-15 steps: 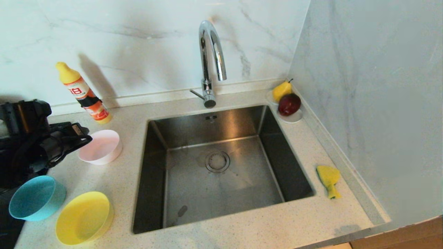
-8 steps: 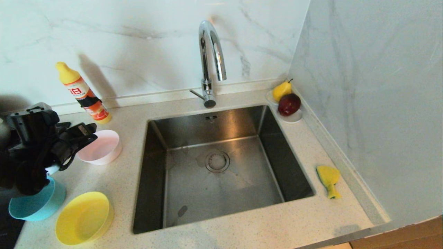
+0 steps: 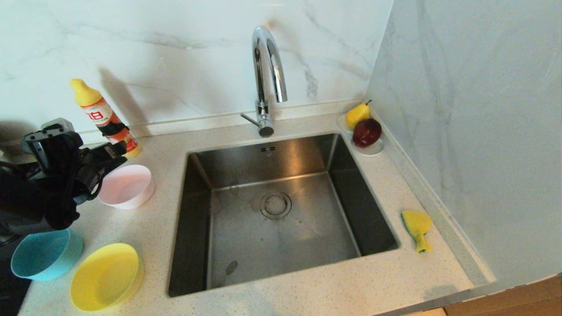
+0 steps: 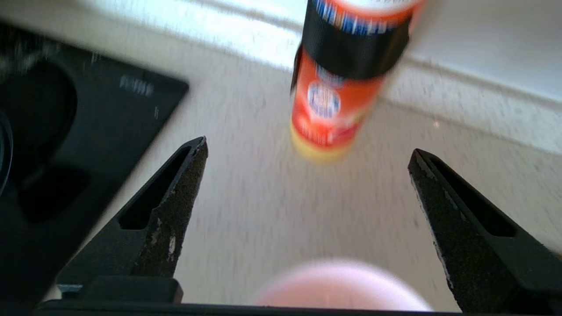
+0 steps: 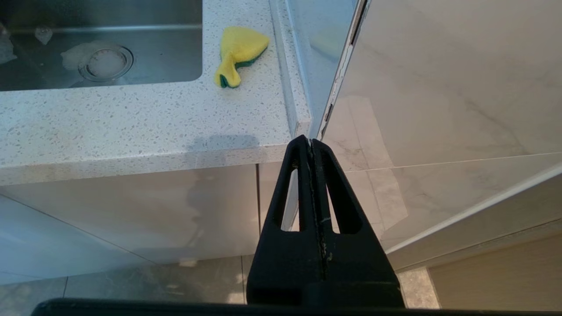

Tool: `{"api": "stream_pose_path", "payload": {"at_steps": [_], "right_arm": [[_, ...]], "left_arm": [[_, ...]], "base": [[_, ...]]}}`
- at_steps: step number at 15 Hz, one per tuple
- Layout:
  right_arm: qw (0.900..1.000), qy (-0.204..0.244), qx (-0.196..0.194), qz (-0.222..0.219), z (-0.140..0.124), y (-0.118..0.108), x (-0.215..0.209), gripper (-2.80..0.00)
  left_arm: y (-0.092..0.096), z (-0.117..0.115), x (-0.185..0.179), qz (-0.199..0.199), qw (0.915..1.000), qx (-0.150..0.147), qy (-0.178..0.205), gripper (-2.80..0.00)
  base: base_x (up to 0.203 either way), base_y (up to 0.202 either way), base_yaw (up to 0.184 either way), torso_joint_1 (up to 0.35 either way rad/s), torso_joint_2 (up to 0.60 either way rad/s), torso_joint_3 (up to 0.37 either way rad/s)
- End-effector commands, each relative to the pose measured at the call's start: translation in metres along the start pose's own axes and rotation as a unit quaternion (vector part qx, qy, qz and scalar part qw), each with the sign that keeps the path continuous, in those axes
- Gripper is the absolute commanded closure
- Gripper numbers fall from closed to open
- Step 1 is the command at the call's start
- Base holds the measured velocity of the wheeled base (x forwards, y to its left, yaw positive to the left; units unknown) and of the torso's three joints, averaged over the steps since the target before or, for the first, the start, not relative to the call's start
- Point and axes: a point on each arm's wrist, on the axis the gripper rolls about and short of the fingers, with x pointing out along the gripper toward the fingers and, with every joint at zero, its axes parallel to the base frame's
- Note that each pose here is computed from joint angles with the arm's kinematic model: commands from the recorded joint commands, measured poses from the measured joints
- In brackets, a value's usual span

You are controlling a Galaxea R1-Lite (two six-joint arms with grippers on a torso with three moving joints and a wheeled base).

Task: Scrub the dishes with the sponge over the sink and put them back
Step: Grab the dish soap

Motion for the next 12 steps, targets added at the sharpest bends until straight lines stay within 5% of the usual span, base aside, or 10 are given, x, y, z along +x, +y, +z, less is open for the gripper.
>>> {"api": "stream_pose_path", "payload": {"at_steps": [1,12], "right_arm": [[1.000,0.000,0.000,0.000,0.000,0.000,0.000,0.00],[1.000,0.000,0.000,0.000,0.000,0.000,0.000,0.00]], "left_arm": [[-0.001,-0.004,0.018,-0.003,0.9999,0.009,-0.012,-2.80],[-0.006,-0.023,0.069,-0.009,0.9986,0.030,-0.042,-2.80]], "base": [[0.000,0.000,0.000,0.000,0.00,0.000],[0.000,0.000,0.000,0.000,0.00,0.000]]}}
